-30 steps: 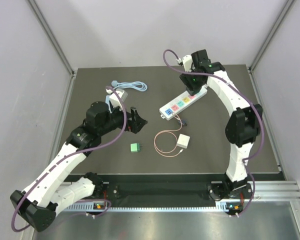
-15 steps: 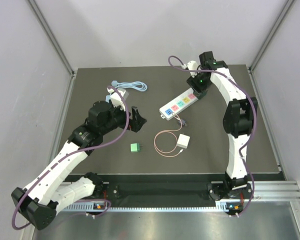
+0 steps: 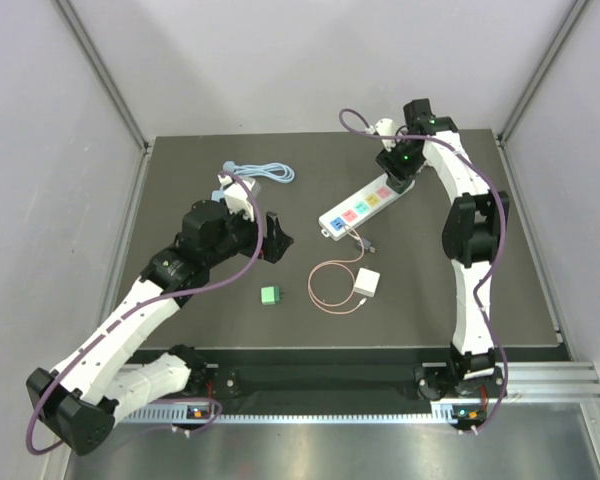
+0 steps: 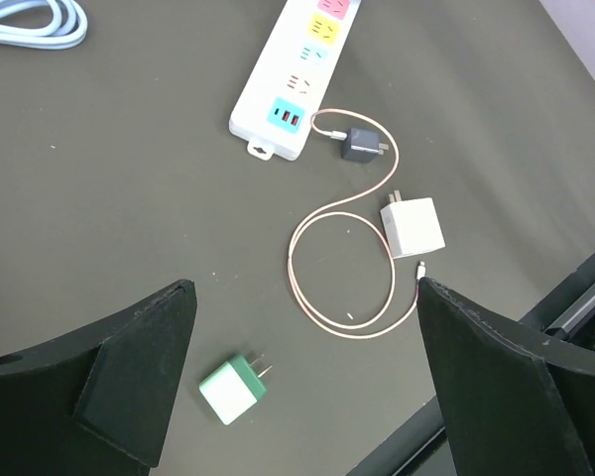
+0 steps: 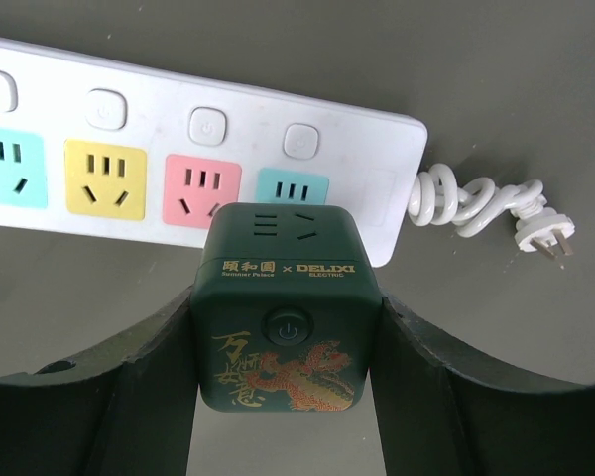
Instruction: Insert the plug
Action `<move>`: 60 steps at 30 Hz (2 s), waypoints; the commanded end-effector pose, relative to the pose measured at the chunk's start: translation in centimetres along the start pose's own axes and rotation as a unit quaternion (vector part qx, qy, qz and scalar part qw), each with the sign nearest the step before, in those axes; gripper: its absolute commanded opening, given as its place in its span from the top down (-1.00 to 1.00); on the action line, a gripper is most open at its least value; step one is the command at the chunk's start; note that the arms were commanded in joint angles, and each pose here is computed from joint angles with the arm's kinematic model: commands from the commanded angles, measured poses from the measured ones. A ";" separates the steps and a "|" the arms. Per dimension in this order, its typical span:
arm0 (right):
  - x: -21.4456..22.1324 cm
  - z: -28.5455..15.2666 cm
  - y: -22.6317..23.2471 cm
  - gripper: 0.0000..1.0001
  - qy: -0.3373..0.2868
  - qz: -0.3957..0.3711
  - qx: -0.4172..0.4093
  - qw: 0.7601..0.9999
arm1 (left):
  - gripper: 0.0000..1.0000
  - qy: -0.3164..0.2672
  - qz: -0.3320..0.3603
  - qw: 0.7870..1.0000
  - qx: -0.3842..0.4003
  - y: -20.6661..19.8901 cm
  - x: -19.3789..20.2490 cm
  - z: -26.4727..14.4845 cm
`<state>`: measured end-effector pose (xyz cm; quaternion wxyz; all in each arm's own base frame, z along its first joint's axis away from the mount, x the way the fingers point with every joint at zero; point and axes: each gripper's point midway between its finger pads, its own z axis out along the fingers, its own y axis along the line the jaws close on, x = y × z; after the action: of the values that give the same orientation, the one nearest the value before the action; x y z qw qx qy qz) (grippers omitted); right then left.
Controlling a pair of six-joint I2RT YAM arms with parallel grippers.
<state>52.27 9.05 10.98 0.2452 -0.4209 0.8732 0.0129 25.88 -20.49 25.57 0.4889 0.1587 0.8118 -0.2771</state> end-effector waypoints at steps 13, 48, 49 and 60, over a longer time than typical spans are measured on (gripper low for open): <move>-1.2 1.0 -0.7 1.00 -0.030 -0.013 -0.018 0.999 | -0.93 -0.027 0.012 1.000 0.001 -0.2 -1.7 0.1; 1.2 3.1 -1.6 1.00 -0.004 0.057 0.009 0.998 | -0.93 -0.031 0.015 0.999 0.005 -0.4 -1.9 -0.2; 1.2 3.0 -1.3 1.00 -0.005 0.048 -0.001 0.999 | -0.93 -0.030 0.015 0.999 0.007 -0.5 -1.8 -0.2; 2.8 1.8 -0.3 1.00 0.023 0.011 -0.034 0.999 | -0.93 -0.027 0.015 0.999 0.004 -0.3 -1.7 0.0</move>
<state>54.62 9.04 10.10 0.2771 -0.4158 0.8659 0.0242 26.02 -20.46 25.35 0.4881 0.1611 0.8132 -0.2728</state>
